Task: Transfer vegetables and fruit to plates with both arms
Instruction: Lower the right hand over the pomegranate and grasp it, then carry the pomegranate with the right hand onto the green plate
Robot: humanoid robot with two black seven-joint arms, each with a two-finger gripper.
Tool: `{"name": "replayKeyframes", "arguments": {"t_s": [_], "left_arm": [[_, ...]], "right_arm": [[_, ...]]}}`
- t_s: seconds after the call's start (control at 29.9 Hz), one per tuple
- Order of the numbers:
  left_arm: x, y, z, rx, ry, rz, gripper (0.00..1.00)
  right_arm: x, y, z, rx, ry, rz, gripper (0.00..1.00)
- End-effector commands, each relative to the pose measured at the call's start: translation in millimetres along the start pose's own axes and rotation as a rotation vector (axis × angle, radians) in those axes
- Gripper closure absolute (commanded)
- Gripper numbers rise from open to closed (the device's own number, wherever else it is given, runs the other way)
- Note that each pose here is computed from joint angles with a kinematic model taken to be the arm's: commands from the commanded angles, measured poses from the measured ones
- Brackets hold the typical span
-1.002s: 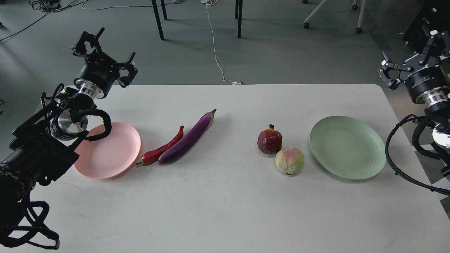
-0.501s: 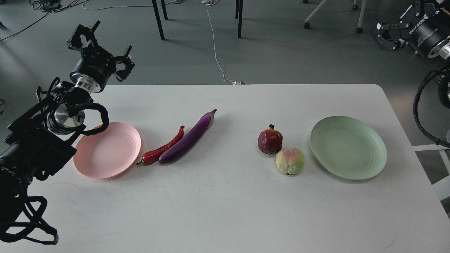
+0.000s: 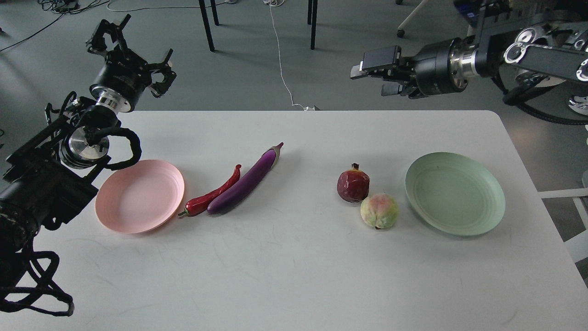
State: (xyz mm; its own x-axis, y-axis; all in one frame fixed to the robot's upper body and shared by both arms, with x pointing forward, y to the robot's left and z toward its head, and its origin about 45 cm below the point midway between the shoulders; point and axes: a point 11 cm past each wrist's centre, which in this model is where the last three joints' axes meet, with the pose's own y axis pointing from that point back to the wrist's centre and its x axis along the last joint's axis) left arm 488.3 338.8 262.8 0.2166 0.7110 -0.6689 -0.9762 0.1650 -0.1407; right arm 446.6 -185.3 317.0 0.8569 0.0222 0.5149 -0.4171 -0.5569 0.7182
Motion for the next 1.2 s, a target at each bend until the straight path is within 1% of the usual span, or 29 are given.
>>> {"name": "replayKeyframes", "arguments": {"t_s": [0.0,0.13,0.23,0.37,0.63,0.84,0.97,1.07,1.17], "left_arm": [[4.1,2.0,5.8,-0.007,-0.009,0.009,0.02],[2.1,0.9,5.8,-0.008,-0.009,0.001,0.02],[2.1,1.2,5.8,-0.004,-0.013,-0.002,0.02],[3.3,0.7,10.0,-0.014,-0.017,0.002,0.02],[2.2,-0.6,10.8,-0.016,-0.018,0.000,0.02],[13.8,3.4,13.2,-0.011,-0.040,0.033,0.02],[15.1,3.9,14.2,-0.012,-0.044,0.037,0.02],[15.3,4.0,15.1,-0.015,-0.043,0.036,0.02],[15.7,4.3,14.2,-0.015,-0.042,0.038,0.02]], "right_arm": [[-25.5,-31.8,-7.3,-0.084,0.158,-0.116,0.04],[-50.3,-56.3,-1.7,-0.172,0.297,-0.219,0.07],[-64.0,-70.7,6.6,-0.201,0.358,-0.254,0.07],[-67.4,-76.5,24.6,-0.247,0.393,-0.254,0.07],[-74.4,-85.0,38.7,-0.250,0.371,-0.235,0.07],[-88.1,-93.6,50.2,-0.243,0.336,-0.241,0.08],[-92.1,-97.4,52.1,-0.230,0.301,-0.232,0.16],[-93.5,-98.4,52.3,-0.228,0.294,-0.233,0.27],[-85.3,-95.2,48.6,-0.232,0.311,-0.223,0.39]]}}
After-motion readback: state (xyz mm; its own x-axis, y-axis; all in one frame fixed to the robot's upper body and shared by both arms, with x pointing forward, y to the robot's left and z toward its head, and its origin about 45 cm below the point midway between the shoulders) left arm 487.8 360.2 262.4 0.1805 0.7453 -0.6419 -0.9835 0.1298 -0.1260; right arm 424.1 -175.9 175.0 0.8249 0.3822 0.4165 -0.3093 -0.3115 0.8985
